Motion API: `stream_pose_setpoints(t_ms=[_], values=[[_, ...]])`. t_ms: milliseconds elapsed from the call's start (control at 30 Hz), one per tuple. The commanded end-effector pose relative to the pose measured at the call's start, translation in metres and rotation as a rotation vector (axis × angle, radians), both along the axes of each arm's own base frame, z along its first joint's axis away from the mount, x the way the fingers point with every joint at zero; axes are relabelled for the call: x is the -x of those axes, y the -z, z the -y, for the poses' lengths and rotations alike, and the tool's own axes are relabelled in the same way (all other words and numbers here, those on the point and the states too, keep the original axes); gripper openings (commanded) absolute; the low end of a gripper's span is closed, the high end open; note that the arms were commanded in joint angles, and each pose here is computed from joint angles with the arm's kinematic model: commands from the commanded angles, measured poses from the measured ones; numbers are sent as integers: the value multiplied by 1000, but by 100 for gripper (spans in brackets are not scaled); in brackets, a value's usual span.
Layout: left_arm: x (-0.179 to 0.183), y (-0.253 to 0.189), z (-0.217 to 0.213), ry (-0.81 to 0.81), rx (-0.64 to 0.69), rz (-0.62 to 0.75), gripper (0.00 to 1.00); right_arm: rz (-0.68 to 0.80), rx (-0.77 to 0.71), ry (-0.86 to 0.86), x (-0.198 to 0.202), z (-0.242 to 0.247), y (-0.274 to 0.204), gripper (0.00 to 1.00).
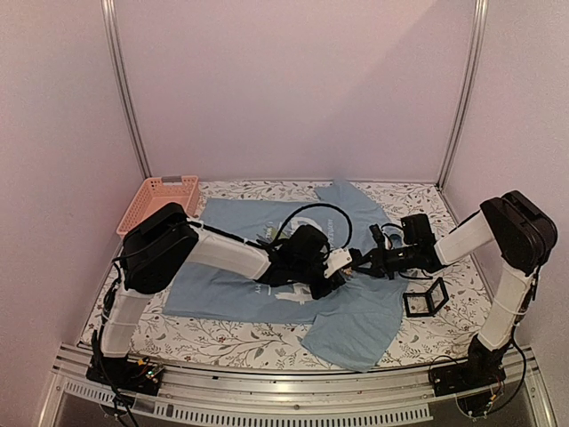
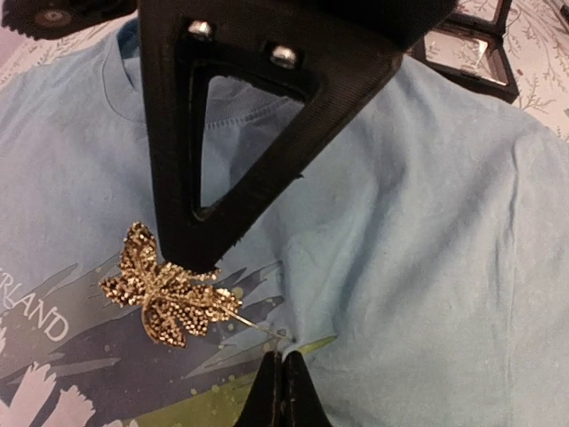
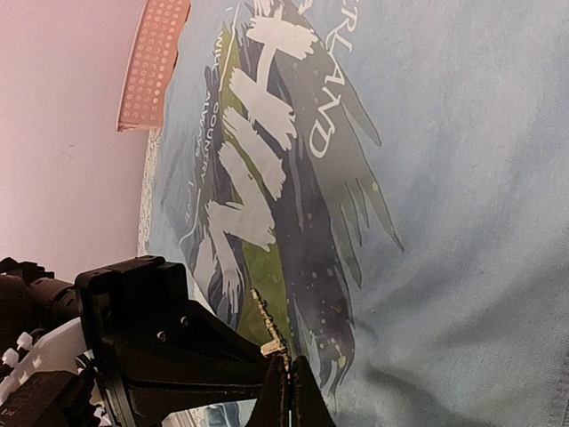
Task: Pin the brooch onto the clothing
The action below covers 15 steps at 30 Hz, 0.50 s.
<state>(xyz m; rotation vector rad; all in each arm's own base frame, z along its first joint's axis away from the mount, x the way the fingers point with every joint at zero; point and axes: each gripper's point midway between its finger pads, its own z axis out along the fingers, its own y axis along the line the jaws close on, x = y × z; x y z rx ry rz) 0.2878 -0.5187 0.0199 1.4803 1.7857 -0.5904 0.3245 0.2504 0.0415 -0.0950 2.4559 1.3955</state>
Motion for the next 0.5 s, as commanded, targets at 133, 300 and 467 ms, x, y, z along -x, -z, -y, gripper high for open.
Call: stream_pose_setpoints(t_ms=[133,300,467], values=[[-3,-5,-1,-10,6,41,0,-46,10,-36,12,-2,14,0],[-3,-6,-1,-9,9,39,0,-47,16,-35,12,-2,16,0],[-4,-8,1,-14,22,38,0,-54,22,-44,16,-4,19,0]])
